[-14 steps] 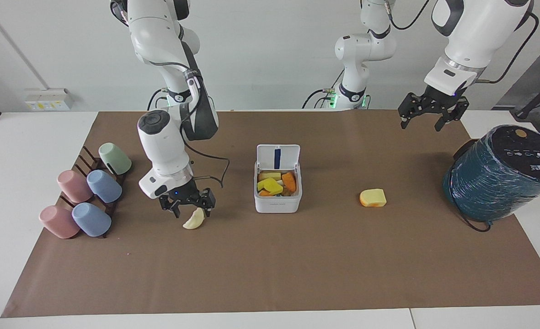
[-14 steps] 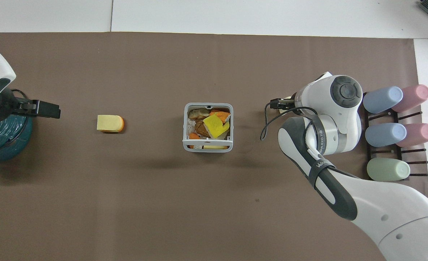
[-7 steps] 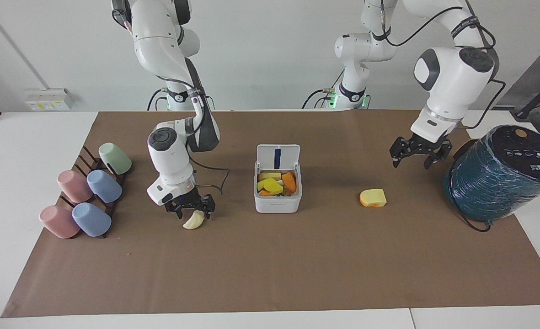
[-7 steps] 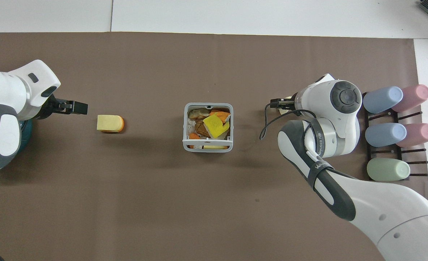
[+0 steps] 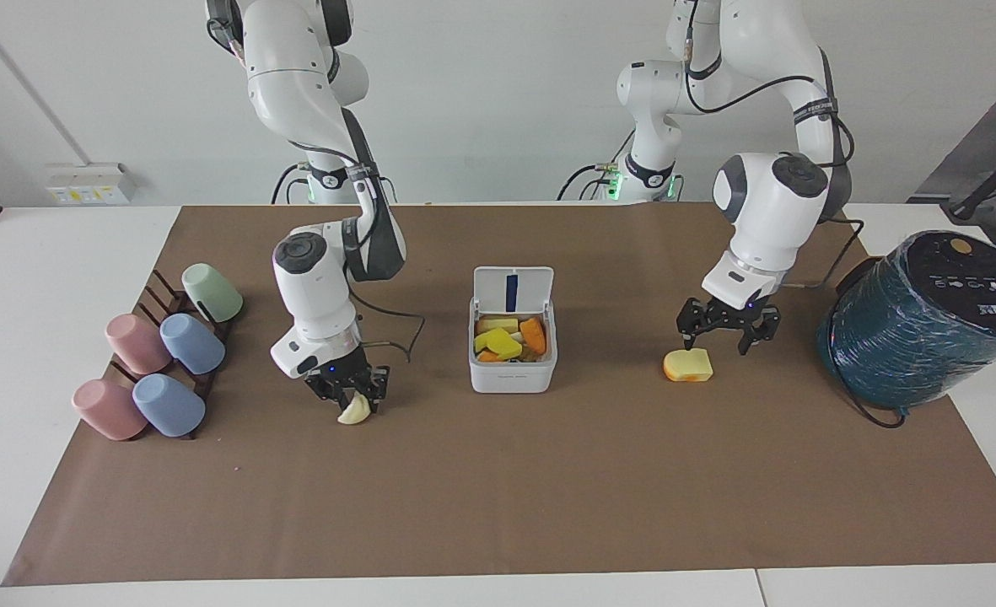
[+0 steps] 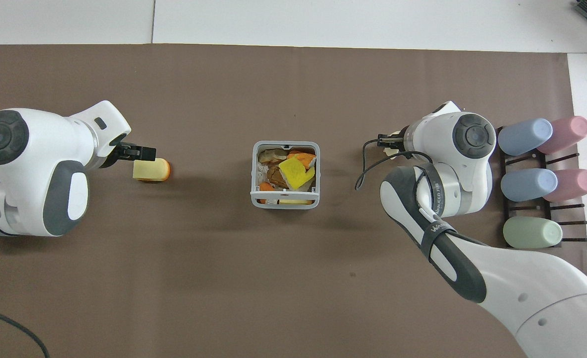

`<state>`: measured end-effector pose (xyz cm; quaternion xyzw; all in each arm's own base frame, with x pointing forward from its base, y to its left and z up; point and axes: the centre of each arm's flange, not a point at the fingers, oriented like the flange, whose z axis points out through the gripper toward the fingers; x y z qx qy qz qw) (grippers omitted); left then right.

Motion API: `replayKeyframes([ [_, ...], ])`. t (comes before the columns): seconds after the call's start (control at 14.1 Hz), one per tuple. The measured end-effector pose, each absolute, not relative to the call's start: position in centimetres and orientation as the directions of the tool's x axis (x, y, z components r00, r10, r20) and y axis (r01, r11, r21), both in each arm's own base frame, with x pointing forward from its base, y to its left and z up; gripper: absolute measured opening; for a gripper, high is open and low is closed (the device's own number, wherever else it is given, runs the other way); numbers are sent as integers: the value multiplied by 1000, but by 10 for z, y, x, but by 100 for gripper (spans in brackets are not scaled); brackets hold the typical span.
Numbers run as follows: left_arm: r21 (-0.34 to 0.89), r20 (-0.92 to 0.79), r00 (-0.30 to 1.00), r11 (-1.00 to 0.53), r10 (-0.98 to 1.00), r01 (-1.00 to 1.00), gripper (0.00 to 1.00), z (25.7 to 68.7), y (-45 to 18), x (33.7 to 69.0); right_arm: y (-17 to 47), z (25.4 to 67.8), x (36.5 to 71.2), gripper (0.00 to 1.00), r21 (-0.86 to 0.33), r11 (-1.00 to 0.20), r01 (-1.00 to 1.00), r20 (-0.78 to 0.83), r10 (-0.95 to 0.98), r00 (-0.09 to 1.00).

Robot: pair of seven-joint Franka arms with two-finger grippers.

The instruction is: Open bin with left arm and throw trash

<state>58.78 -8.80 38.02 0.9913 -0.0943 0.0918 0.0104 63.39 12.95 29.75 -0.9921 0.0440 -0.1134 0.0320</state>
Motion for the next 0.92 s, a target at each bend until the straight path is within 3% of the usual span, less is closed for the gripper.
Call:
replayKeyframes([
  [0.14, 2, 153, 971, -982, -186, -189, 100, 350, -88, 589, 131, 298, 634, 22, -77, -993, -92, 222, -107, 969],
  [0.43, 0, 136, 973, -982, -185, -187, 100, 311, -86, 581, 136, 312, 635, 9, -76, -992, -104, 178, -116, 977],
  [0.64, 0, 129, 974, -982, -187, -188, 93, 301, -86, 576, 167, 378, 634, 9, -95, -984, -151, 111, -162, 981],
  [0.92, 3, 114, 974, -981, -195, -196, 47, 305, -91, 574, 242, 462, 609, 9, -188, -938, -290, 39, -302, 952],
])
